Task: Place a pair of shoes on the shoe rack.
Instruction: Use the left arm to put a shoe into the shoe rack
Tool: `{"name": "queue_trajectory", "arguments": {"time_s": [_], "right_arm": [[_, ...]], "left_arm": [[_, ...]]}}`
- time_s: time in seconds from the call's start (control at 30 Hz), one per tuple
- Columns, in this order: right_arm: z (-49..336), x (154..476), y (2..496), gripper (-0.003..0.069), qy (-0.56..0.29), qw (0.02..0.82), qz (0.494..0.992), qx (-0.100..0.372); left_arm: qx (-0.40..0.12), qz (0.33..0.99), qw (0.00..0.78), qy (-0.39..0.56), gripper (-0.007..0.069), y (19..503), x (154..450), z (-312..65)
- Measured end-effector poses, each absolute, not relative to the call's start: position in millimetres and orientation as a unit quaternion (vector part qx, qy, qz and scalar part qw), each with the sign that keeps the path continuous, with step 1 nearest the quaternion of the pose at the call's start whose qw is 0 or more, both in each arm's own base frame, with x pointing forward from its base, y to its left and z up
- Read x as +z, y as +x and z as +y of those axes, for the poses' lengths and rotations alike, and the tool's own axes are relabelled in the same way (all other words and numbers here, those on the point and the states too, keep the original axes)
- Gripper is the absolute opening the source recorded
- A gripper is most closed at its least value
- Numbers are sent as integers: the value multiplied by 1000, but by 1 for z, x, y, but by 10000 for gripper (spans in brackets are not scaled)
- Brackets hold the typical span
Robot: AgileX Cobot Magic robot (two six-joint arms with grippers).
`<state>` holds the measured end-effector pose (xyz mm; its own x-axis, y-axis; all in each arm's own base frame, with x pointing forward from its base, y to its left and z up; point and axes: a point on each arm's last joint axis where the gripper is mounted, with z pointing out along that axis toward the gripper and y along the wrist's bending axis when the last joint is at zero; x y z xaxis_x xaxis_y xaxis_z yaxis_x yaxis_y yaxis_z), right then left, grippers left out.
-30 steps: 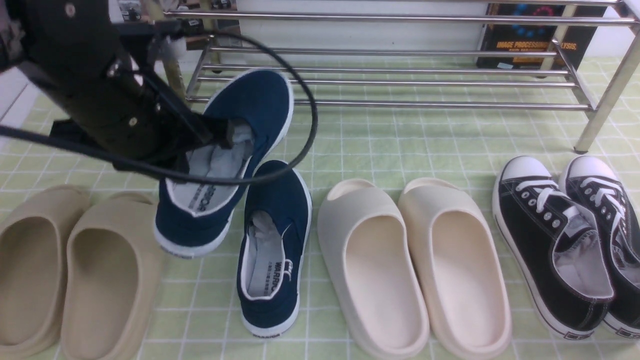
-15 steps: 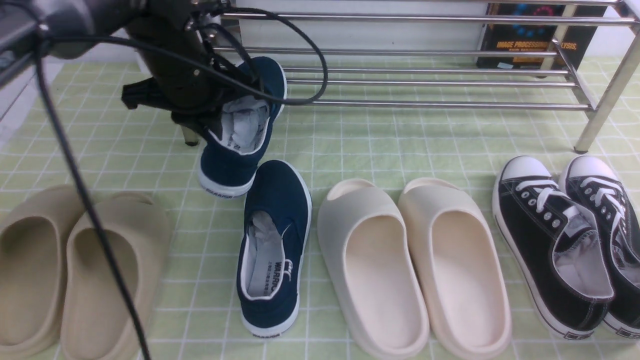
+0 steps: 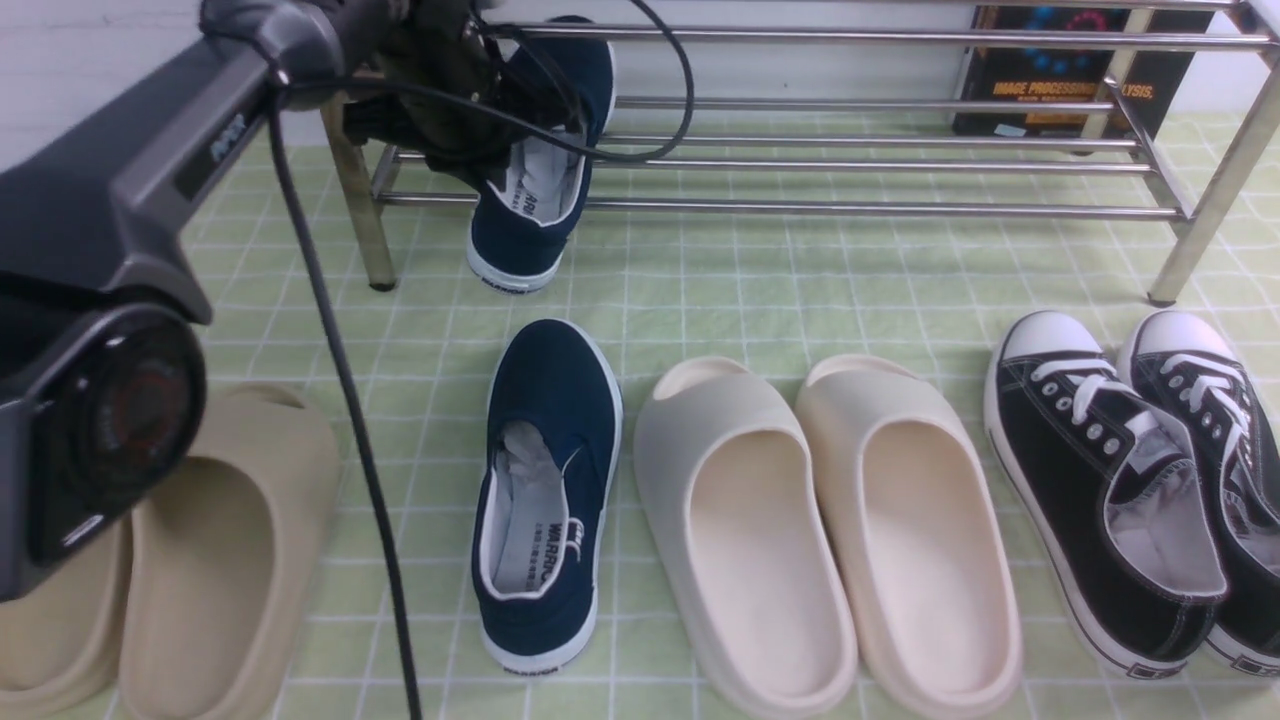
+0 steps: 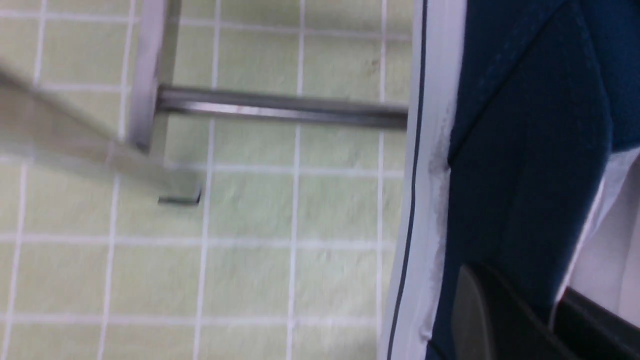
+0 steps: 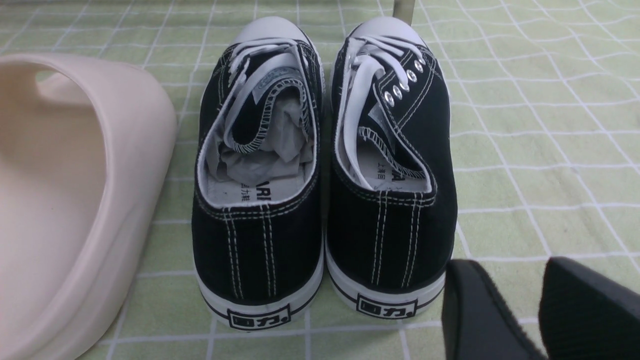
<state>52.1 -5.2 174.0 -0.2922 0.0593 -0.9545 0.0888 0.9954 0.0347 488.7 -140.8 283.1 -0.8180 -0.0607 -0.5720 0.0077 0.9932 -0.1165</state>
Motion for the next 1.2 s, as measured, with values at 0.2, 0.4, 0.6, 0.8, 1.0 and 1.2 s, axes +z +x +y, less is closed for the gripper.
{"name": "queue_trajectory", "arguments": {"time_s": [0.2,0.4,0.6,0.8,1.0,1.2], "right_arm": [[-5,174,52,239,46,593,804,-12],[-5,174,52,239,46,593,804,-12],[-5,174,52,239,46,593,804,-12],[-5,174,52,239,46,593,804,-12],[-5,174,52,239,46,593,804,-12],[-5,174,52,239,46,593,804,-12]], "left_arm": [[-50,949,310,-16,18,502,270,-138],[-61,943,324,-35,18,508,270,-131],[-73,943,323,-39,26,508,271,-132],[-104,935,335,-48,139,509,278,-137],[-104,940,321,-43,264,490,309,-133],[-62,953,298,-3,253,449,363,-118]]}}
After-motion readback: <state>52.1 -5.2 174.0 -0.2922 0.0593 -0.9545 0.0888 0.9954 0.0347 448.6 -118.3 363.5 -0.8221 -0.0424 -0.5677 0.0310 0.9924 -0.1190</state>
